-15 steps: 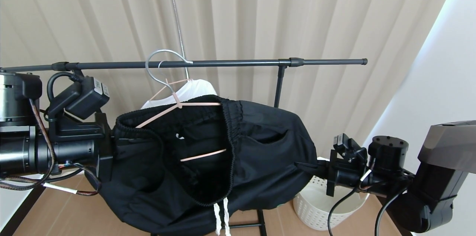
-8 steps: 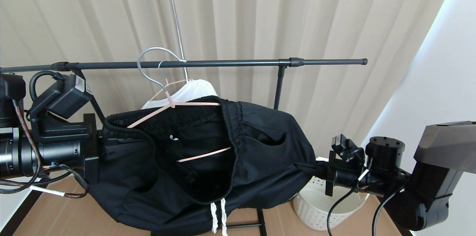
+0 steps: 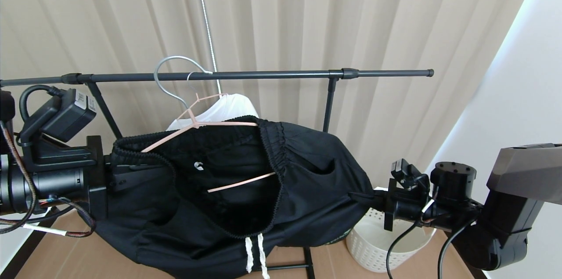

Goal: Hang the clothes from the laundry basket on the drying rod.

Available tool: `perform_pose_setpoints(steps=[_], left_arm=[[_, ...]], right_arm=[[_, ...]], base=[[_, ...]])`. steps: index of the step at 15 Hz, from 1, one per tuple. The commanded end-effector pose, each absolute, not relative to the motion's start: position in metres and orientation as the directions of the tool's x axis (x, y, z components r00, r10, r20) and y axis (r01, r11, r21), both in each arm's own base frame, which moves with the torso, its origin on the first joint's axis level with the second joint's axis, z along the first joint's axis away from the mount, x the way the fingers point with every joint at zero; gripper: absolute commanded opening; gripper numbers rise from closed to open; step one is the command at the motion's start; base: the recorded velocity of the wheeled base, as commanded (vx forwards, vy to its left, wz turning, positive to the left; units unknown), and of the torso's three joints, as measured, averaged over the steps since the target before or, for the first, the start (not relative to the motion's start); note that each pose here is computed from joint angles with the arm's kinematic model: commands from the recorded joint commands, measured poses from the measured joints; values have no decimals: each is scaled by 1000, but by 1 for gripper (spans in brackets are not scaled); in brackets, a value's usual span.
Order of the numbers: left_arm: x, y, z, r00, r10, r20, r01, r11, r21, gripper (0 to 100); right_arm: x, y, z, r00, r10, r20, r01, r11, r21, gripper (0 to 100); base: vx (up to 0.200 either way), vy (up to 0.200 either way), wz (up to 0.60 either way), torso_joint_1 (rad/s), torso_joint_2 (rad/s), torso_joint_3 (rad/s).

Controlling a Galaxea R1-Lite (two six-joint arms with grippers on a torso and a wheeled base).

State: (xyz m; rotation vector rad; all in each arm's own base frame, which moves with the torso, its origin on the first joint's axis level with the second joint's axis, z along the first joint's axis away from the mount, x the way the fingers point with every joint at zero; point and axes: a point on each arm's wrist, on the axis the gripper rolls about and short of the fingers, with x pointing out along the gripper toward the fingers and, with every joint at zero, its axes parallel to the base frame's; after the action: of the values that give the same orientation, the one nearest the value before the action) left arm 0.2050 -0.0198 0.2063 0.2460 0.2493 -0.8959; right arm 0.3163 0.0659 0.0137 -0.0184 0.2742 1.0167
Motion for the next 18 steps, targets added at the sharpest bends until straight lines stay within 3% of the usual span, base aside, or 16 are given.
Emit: perform_pose_setpoints(steps=[1, 13, 14, 18], left_arm=[[204, -19, 207, 603, -734, -312, 790, 603, 110, 0], [204, -19, 206, 606, -730, -317, 779, 625, 50, 0], [204, -19, 206, 607, -728, -317, 778, 626, 51, 0], [204, -19, 207, 611, -726, -315, 776, 628, 56, 0]], right_arm=[[316, 66, 13, 495, 837, -236, -841, 529, 112, 0], [307, 66, 25, 493, 839, -229, -845, 524, 101, 0], [307, 66, 26, 494, 839, -227, -846, 524, 99, 100], [303, 65, 32, 496, 841, -217, -848, 523, 86, 100]], base=[[0, 0, 0, 0, 0, 0], [0, 0, 0, 0, 0, 0], [0, 0, 0, 0, 0, 0], [0, 0, 0, 0, 0, 0]])
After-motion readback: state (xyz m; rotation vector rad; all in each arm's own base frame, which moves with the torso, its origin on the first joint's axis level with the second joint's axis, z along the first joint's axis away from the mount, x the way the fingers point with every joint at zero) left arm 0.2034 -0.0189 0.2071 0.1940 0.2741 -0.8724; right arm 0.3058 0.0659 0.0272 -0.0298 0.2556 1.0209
